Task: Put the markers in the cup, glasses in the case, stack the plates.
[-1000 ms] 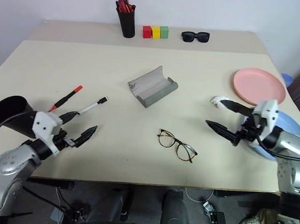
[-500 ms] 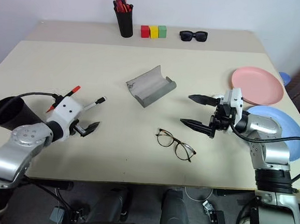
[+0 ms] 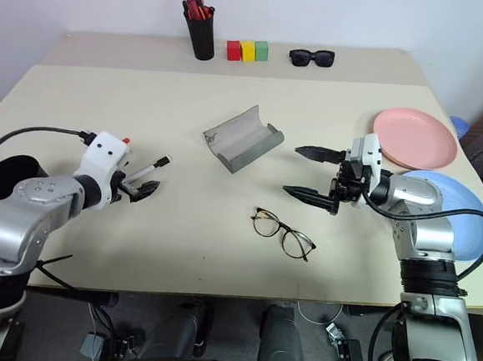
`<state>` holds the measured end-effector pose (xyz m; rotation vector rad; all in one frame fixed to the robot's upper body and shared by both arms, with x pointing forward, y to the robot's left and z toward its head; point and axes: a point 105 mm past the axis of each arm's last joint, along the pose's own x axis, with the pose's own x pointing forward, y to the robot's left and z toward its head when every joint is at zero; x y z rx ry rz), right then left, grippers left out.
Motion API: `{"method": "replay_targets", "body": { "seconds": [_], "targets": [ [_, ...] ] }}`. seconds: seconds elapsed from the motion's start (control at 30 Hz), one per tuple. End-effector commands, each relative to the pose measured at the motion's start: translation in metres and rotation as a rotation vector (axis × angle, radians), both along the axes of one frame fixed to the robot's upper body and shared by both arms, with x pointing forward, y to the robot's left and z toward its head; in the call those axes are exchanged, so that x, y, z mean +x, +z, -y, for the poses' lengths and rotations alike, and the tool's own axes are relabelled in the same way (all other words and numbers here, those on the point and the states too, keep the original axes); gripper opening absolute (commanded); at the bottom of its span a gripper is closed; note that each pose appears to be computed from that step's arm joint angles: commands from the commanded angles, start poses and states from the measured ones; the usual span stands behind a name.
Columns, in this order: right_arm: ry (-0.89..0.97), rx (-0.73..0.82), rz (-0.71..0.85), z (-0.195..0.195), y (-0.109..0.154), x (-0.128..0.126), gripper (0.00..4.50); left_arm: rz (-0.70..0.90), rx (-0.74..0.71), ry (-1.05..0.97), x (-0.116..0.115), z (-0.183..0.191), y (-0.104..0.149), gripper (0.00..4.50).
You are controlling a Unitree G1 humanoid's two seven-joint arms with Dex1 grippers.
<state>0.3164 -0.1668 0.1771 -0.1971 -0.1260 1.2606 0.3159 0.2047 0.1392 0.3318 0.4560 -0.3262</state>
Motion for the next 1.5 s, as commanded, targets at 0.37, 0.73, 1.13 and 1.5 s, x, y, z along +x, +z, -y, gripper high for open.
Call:
{"method": "replay_targets", "body": {
  "seconds": [0.37, 0.73, 1.13, 1.5],
  "targets": [
    [0.014, 0.006, 0.047, -0.003, 0.009, 0.000, 4.47, -0.130, -0.011, -0.023, 0.021, -0.010, 0.008, 4.50],
    [0.032, 0.000, 0.033, -0.007, 0.010, -0.005, 4.47, -0.254, -0.021, -0.079, 0.033, -0.012, 0.004, 4.50],
    [0.043, -0.005, 0.032, -0.022, 0.018, -0.004, 4.47, -0.312, 0.008, -0.138, 0.052, -0.011, -0.010, 4.50],
    [0.043, 0.006, 0.041, -0.029, 0.025, -0.004, 4.47, -0.387, 0.070, -0.180, 0.061, -0.013, -0.018, 4.50]
  ]
}}
